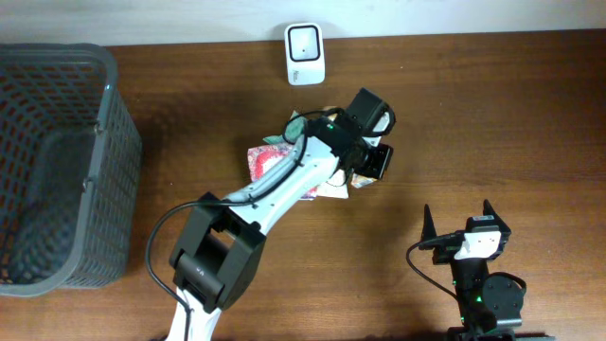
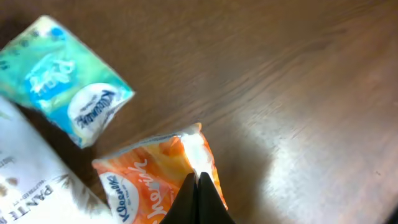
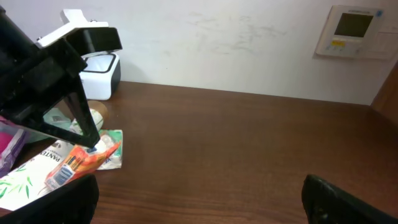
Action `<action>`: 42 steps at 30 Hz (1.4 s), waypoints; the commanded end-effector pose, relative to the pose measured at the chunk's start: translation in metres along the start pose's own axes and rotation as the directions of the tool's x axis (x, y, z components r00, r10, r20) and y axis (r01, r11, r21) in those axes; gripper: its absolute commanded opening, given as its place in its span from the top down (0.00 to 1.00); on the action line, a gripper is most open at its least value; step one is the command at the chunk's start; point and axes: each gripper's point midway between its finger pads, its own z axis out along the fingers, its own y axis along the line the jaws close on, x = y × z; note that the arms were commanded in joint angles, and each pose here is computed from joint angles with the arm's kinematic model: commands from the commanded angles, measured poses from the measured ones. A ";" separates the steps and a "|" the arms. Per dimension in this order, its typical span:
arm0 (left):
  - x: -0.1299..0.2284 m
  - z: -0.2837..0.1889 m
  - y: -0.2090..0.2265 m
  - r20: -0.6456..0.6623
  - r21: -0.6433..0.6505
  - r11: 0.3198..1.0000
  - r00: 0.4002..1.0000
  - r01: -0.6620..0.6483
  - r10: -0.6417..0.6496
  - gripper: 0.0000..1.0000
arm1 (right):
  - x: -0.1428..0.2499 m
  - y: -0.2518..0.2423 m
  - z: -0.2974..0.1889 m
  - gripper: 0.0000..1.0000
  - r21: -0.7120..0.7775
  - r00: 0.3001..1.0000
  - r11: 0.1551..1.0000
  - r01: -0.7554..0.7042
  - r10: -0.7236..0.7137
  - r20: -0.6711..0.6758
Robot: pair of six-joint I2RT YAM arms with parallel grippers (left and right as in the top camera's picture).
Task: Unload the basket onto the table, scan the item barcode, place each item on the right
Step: 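Grasp the orange tissue pack from the basket with left gripper, place on table, then reach the right gripper to the pink floral pack and grasp it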
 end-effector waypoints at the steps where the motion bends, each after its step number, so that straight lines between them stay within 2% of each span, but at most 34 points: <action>1: -0.001 0.006 0.014 0.036 -0.138 0.990 0.999 0.017 -0.012 0.81 | 0.003 0.002 0.000 0.01 -0.005 1.000 1.000 0.004 -0.004 -0.006; 3: 0.000 0.007 0.012 0.039 -0.150 0.989 0.999 0.007 -0.002 0.58 | 0.003 0.002 0.000 0.01 -0.005 1.000 1.000 0.004 -0.004 -0.005; 4: -0.001 0.006 0.012 0.041 -0.149 0.989 0.999 0.008 -0.002 0.40 | 0.003 0.002 0.000 0.01 -0.005 1.000 1.000 0.004 -0.004 -0.005; 6: -0.013 -0.003 0.012 0.073 -0.142 0.990 0.997 0.014 -0.003 0.36 | 0.003 0.002 0.000 0.01 -0.005 1.000 1.000 0.004 -0.004 -0.005; 8: -0.043 -0.039 0.009 0.156 -0.125 0.992 0.988 0.026 -0.007 0.33 | 0.003 0.002 0.000 0.01 -0.005 1.000 1.000 0.004 -0.004 -0.006; 10: -0.074 -0.107 0.018 0.249 -0.141 0.990 0.967 -0.014 0.050 0.08 | 0.003 0.002 0.000 0.01 -0.005 1.000 1.000 0.004 -0.004 -0.006; 11: -0.078 -0.136 0.029 0.278 -0.153 0.988 0.960 0.012 0.032 0.01 | 0.003 0.002 0.000 0.01 -0.005 1.000 1.000 0.004 -0.004 -0.005; 13: -0.077 -0.202 0.071 0.335 -0.193 0.975 0.941 0.114 -0.044 0.01 | 0.003 0.002 0.000 0.01 -0.005 1.000 1.000 0.004 -0.004 -0.006; 15: -0.070 -0.239 0.106 0.365 -0.224 0.954 0.925 0.197 -0.105 0.01 | 0.003 0.002 0.000 0.01 -0.005 1.000 1.000 0.004 -0.004 -0.005; 18: -0.060 -0.271 0.164 0.401 -0.267 0.907 0.894 0.325 -0.202 0.01 | 0.003 0.002 0.000 0.02 -0.005 1.000 1.000 0.004 -0.004 -0.005; 21: -0.056 -0.283 0.191 0.423 -0.282 0.880 0.873 0.382 -0.243 0.01 | 0.003 0.002 0.000 0.01 -0.005 1.000 1.000 0.004 -0.004 -0.006; 28: -0.055 -0.286 0.198 0.430 -0.289 0.873 0.868 0.394 -0.249 0.01 | 0.003 0.002 0.000 0.01 -0.005 1.000 1.000 0.004 -0.004 -0.006; 30: -0.052 -0.298 0.219 0.468 -0.403 0.805 0.854 0.435 -0.227 0.01 | 0.003 0.002 0.000 0.01 -0.005 1.000 1.000 0.004 -0.004 -0.006; 33: -0.054 -0.312 0.236 0.510 -0.482 0.741 0.837 0.468 -0.197 0.01 | 0.003 0.002 0.000 0.01 -0.005 1.000 1.000 0.004 -0.004 -0.005; 36: -0.049 -0.338 0.263 0.565 -0.596 0.604 0.811 0.529 -0.153 0.01 | 0.003 0.002 0.000 0.01 -0.005 1.000 1.000 0.004 -0.004 -0.005; 39: -0.049 -0.339 0.265 0.568 -0.597 0.600 0.809 0.533 -0.154 0.01 | 0.003 0.002 0.000 0.01 -0.005 1.000 1.000 0.004 -0.004 -0.005; 40: -0.050 -0.336 0.262 0.564 -0.584 0.618 0.810 0.527 -0.159 0.01 | 0.002 0.003 0.000 0.01 -0.015 1.000 1.000 0.004 -0.004 0.001; 42: -0.050 -0.335 0.261 0.562 -0.579 0.623 0.811 0.525 -0.161 0.01 | -0.008 0.038 -0.004 0.01 -0.216 0.999 0.976 0.011 -0.001 0.047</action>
